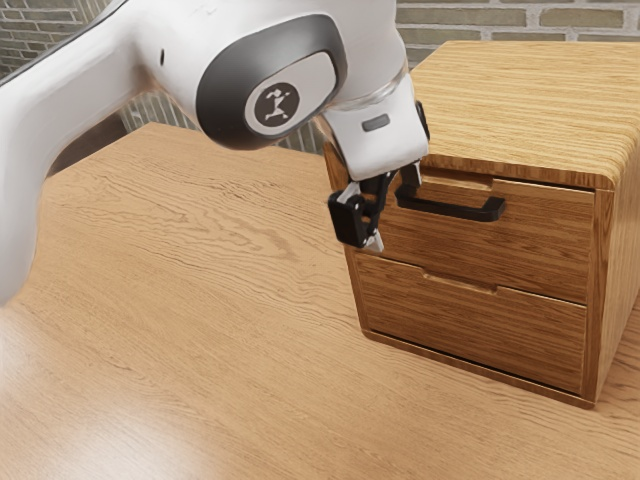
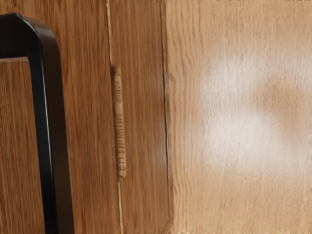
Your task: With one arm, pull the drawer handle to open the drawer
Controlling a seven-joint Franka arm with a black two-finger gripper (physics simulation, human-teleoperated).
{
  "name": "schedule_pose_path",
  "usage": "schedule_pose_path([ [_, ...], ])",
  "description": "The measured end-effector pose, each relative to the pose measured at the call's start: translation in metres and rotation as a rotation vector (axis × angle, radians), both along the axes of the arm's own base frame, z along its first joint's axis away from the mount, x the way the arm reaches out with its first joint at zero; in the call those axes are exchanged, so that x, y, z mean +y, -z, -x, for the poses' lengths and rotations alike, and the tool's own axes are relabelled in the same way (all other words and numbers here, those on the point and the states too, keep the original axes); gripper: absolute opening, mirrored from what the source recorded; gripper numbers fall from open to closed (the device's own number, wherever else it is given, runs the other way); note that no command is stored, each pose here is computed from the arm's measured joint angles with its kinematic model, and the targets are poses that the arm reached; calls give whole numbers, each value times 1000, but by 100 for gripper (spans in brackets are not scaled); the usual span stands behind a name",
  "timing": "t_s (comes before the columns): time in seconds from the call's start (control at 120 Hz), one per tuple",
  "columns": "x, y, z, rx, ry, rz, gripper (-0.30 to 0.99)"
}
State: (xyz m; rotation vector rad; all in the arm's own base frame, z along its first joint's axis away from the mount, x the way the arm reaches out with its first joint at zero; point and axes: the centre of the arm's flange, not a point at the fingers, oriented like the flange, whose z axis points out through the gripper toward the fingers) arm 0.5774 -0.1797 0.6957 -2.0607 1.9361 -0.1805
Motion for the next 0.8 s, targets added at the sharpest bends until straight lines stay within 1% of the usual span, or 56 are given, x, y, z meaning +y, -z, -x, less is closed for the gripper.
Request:
schedule_pose_path([
  [0.117,-10,-5,5,-27,-12,-27,69],
  [0.367,-9,10,-6,-23,-73,-34,69],
  [0.542,-9,8,-9,-56,-101,-19,69],
  [0.7,-13,0,-9,-105,-130,19,69],
  [0.8,-15,1,-10,-118,-153,42,69],
])
